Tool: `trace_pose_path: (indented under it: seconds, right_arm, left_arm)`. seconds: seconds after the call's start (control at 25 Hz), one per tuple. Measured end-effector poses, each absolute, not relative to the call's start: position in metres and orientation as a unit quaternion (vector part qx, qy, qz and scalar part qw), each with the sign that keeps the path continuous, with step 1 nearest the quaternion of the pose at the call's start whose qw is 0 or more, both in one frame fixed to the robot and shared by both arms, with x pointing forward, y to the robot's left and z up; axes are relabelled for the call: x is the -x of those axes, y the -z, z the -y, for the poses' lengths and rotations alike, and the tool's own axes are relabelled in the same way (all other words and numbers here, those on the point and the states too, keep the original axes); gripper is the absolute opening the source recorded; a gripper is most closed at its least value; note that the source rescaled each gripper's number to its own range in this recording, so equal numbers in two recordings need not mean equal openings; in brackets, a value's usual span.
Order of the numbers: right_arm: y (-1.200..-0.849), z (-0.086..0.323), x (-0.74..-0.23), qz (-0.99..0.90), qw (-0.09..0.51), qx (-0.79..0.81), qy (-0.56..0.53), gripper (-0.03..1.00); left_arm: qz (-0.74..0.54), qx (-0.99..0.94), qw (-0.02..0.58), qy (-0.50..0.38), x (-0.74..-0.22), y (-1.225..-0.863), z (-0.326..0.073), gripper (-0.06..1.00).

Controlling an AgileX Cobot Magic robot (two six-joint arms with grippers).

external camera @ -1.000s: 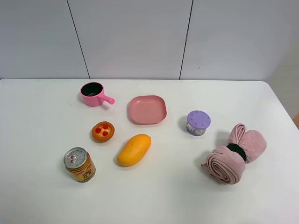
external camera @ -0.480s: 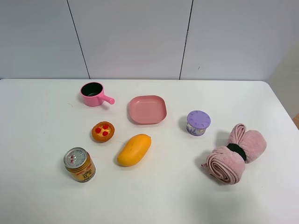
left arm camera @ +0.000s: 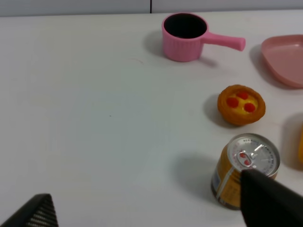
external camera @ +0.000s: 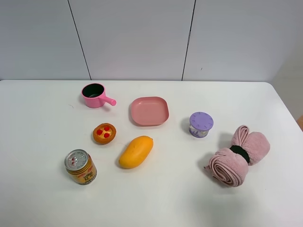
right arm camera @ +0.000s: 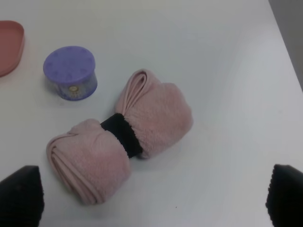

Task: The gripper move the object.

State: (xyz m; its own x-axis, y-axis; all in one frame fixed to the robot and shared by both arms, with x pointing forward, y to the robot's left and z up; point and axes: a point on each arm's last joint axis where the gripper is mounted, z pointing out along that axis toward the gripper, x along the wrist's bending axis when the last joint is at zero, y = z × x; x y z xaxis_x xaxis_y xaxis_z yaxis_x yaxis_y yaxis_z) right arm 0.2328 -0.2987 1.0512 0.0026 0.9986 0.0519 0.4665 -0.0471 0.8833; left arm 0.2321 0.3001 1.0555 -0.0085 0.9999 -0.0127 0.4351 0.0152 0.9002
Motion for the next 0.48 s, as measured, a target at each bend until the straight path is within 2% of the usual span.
trace_pose_path:
  seconds: [0.48]
  right_arm:
    - [-1.0515,0.2987,-0.2335,-0.594,0.352,-0.614,-0.383,0.97]
  left_arm:
    - [-0.606,-0.592,0.379,-0.373,-0.2321,-1.0555,-0.3001,1.00]
